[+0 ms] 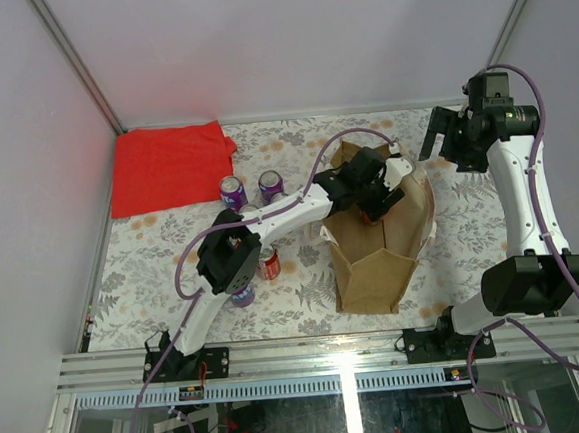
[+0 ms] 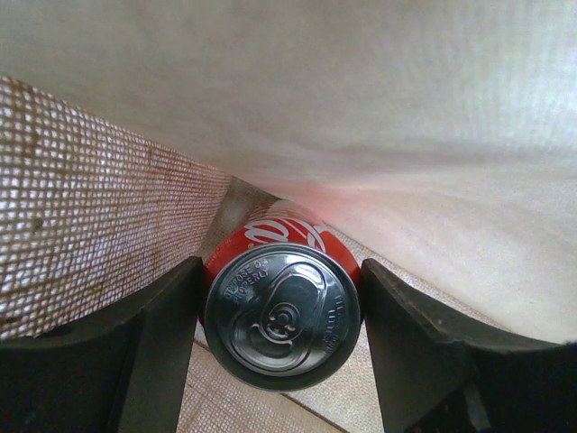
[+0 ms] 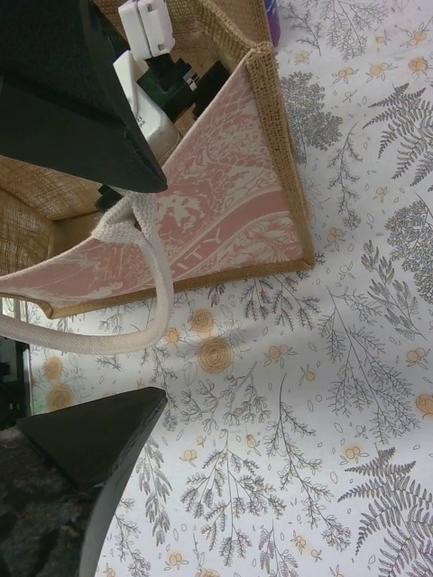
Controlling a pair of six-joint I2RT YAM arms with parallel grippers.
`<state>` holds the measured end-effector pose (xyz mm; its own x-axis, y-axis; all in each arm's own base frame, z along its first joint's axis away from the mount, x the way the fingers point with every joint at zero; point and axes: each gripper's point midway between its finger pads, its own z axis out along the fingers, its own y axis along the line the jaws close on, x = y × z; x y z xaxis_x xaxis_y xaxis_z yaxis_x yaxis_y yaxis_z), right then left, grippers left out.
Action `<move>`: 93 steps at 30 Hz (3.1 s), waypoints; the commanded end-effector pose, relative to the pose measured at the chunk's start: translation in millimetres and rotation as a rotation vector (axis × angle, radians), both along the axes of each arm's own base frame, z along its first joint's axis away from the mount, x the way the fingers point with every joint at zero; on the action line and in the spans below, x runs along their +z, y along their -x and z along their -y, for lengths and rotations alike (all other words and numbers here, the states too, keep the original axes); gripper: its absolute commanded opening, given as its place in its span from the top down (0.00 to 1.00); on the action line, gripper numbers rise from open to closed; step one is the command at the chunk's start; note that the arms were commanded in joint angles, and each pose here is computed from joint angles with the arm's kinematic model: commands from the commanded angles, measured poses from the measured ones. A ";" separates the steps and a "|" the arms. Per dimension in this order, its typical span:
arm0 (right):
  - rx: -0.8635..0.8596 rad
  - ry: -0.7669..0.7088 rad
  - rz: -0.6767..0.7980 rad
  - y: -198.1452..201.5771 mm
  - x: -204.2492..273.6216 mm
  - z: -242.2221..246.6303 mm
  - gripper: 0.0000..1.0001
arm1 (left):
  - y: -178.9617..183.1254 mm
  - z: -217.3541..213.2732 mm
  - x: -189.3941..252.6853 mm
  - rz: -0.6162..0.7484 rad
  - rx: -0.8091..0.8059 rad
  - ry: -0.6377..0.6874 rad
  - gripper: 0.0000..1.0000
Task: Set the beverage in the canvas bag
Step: Place the drink in the canvas bag, then pick up the drink from the center of the board.
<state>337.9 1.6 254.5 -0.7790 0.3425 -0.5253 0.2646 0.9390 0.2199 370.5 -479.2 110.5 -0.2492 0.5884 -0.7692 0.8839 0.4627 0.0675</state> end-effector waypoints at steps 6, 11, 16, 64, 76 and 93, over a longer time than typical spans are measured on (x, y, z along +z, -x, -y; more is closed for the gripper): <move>0.014 -0.008 -0.009 -0.2 -1.8 -1.0 0.04 | -42.6 12.1 28.1 0.140 0.093 0.122 1.00; 0.022 -0.014 -0.019 -0.8 -4.5 -2.3 0.04 | -50.3 10.1 24.3 0.152 0.124 0.119 1.00; 0.022 -0.021 -0.024 -0.9 -5.5 -3.3 0.04 | -49.0 8.2 19.6 0.137 0.127 0.110 0.90; -0.012 -0.119 0.021 8.4 -3.8 -18.3 0.05 | -73.5 -115.3 328.8 0.295 0.329 0.646 0.06; -0.016 -0.128 0.028 12.1 -10.0 -19.8 0.05 | -177.5 -296.0 164.7 0.026 0.733 0.346 0.08; -0.021 -0.102 0.013 25.9 -11.7 -16.2 0.05 | -125.2 -279.3 61.5 -0.235 0.727 0.226 0.08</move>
<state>316.7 15.7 235.3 -0.7721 0.4135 -0.4825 0.2949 0.9057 0.3044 501.2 -180.8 145.2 -0.7488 0.0683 -0.6592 0.2836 0.9320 -0.2256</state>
